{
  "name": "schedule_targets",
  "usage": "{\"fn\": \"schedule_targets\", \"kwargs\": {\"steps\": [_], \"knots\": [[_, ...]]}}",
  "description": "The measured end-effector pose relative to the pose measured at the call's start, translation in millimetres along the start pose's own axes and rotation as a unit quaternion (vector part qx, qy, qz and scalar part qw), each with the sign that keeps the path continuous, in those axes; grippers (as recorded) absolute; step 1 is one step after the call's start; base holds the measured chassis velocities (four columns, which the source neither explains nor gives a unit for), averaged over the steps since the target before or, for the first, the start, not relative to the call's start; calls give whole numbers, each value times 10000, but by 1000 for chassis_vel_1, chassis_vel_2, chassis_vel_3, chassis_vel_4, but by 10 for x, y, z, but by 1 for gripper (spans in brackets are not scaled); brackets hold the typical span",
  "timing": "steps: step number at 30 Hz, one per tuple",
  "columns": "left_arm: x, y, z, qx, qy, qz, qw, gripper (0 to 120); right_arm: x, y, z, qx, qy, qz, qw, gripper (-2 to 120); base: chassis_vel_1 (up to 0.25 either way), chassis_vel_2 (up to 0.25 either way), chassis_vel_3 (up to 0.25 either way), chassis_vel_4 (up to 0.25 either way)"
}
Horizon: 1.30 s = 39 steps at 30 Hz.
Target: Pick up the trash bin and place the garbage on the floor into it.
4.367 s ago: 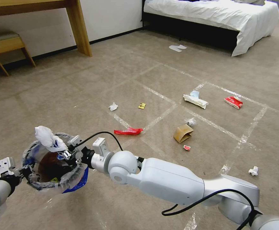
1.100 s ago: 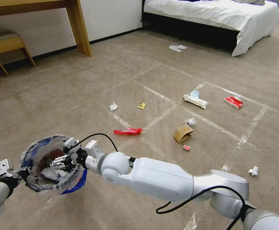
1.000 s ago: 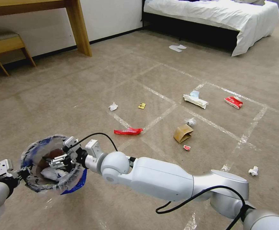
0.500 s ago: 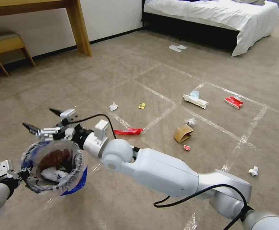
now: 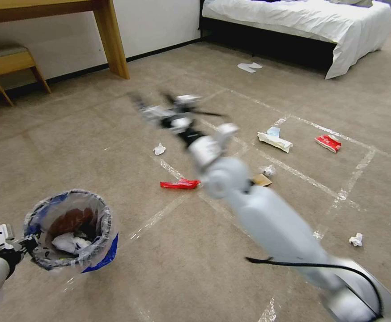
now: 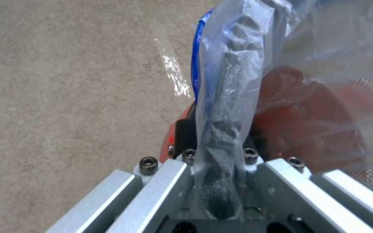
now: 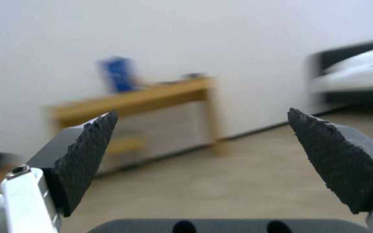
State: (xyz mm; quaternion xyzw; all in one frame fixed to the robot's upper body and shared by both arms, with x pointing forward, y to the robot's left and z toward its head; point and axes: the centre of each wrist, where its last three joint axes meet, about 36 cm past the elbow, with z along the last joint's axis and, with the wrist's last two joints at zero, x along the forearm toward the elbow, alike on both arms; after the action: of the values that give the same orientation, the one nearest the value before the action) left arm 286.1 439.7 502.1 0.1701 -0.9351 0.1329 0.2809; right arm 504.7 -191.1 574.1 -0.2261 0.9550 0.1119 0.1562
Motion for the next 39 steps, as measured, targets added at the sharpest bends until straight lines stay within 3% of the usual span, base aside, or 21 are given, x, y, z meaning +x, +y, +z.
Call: {"fn": "schedule_targets", "kwargs": {"steps": [2, 3, 5, 12, 14, 17, 25, 39], "knots": [[13, -14, 20, 22, -19, 5, 10000, 0, 438, -380, -77, 671, -14, 697, 9953, 100, 0, 0, 0, 0], [13, -14, 20, 22, -19, 5, 10000, 0, 438, -380, -77, 671, -14, 697, 9953, 100, 0, 0, 0, 0], [22, -20, 41, 8, -34, -17, 10000, 0, 903, -543, -104, 931, 78, 1248, 9878, 100, 0, 0, 0, 0], [45, -26, 66, 47, -85, -41, 9999, 0, 1672, -400, -65, 1123, 140, 1762, 9778, 100, 0, 0, 0, 0], [60, -35, 86, 59, -103, -44, 9999, 0, 2032, -253, 103, 1191, 201, 1971, 9729, 100, 0, 0, 0, 0], [76, -50, 92, 79, -124, -27, 9999, 0, 2256, -166, 276, 1292, 304, 2075, 9692, 100, 0, 0, 0, 0], [92, -65, 105, 91, -138, -17, 9999, 0, 2503, -46, 602, 1373, 531, 2165, 9651, 100, 0, 0, 0, 0], [100, -54, 106, 65, -133, -16, 9999, 0, 2441, -56, 736, 1306, 642, 2103, 9667, 100, -101, 93, 88, -101]]}}
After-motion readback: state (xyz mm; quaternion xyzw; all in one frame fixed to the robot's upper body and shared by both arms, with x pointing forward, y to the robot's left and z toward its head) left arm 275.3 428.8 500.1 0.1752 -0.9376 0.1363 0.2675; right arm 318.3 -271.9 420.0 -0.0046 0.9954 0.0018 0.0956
